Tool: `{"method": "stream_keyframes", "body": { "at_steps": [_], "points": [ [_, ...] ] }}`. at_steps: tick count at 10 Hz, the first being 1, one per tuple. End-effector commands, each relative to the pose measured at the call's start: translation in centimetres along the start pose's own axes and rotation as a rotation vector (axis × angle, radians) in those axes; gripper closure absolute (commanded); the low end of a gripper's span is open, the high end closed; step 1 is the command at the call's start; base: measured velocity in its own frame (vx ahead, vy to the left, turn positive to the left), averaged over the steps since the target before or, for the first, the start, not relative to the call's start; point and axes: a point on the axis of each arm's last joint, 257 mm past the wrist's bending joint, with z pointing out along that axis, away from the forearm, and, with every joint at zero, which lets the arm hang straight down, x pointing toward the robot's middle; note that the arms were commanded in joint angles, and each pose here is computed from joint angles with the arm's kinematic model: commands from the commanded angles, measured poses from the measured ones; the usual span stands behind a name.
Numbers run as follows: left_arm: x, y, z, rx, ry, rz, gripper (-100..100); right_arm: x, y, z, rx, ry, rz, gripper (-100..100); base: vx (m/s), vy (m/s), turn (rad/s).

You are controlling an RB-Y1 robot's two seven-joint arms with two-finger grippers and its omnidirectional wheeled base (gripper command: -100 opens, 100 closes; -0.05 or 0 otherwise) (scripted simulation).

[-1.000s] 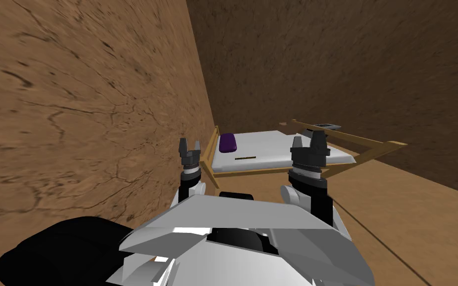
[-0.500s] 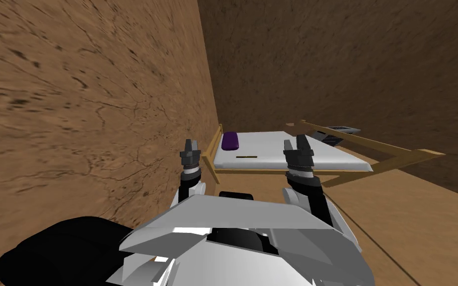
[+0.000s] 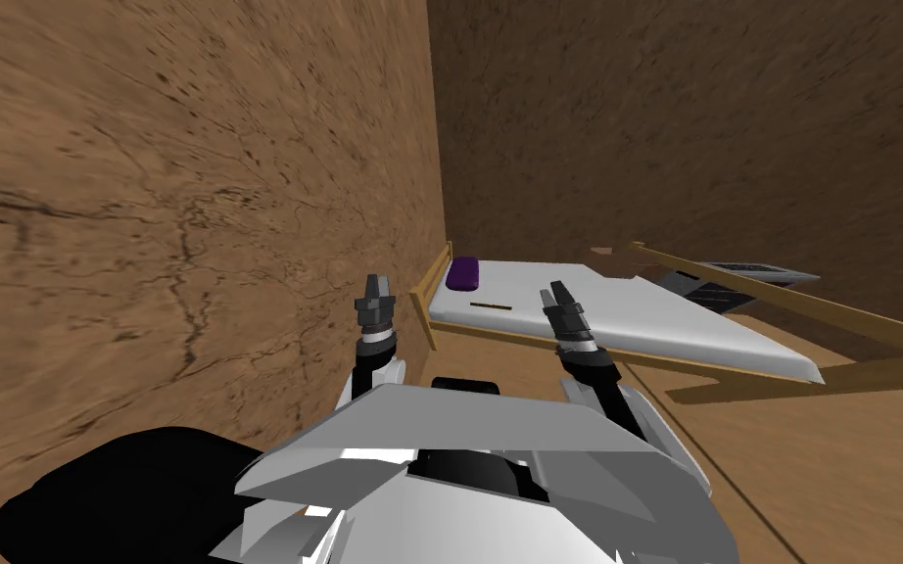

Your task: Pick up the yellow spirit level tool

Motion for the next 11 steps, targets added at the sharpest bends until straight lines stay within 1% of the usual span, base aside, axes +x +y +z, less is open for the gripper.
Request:
{"method": "stream_keyframes", "body": {
  "at_steps": [1, 2, 3, 4, 6, 7, 9, 10, 11],
  "points": [
    [0.0, 0.0, 0.0, 0.0, 0.0, 0.0, 0, 0.8, -0.6, 0.0, 0.021, 0.027, 0.004, -100, -0.092, -0.143, 0.077],
    [0.0, 0.0, 0.0, 0.0, 0.0, 0.0, 0, 1.8, -2.0, -0.6, 0.057, 0.065, 0.008, -100, -0.088, -0.087, 0.211],
    [0.0, 0.0, 0.0, 0.0, 0.0, 0.0, 0, 2.9, -3.5, -1.3, 0.093, 0.1, 0.013, -100, -0.126, -0.093, 0.4],
    [0.0, 0.0, 0.0, 0.0, 0.0, 0.0, 0, 2.9, -3.5, -1.3, 0.094, 0.104, 0.014, -100, -0.094, -0.097, 0.15],
    [0.0, 0.0, 0.0, 0.0, 0.0, 0.0, 0, 5.3, -6.4, -3.0, 0.169, 0.179, 0.034, -100, -0.092, -0.114, 0.326],
    [0.0, 0.0, 0.0, 0.0, 0.0, 0.0, 0, 5.4, -6.4, -3.1, 0.171, 0.186, 0.031, -100, -0.078, -0.095, 0.191],
    [0.0, 0.0, 0.0, 0.0, 0.0, 0.0, 0, 7.9, -9.2, -5.3, 0.248, 0.269, 0.052, -100, -0.112, -0.086, 0.352],
    [0.0, 0.0, 0.0, 0.0, 0.0, 0.0, 0, 8.1, -9.3, -5.4, 0.25, 0.279, 0.046, -100, -0.103, -0.09, 0.196],
    [0.0, 0.0, 0.0, 0.0, 0.0, 0.0, 0, 9.4, -10.7, -6.7, 0.289, 0.324, 0.063, -100, -0.087, -0.075, 0.368]
  ]
}}
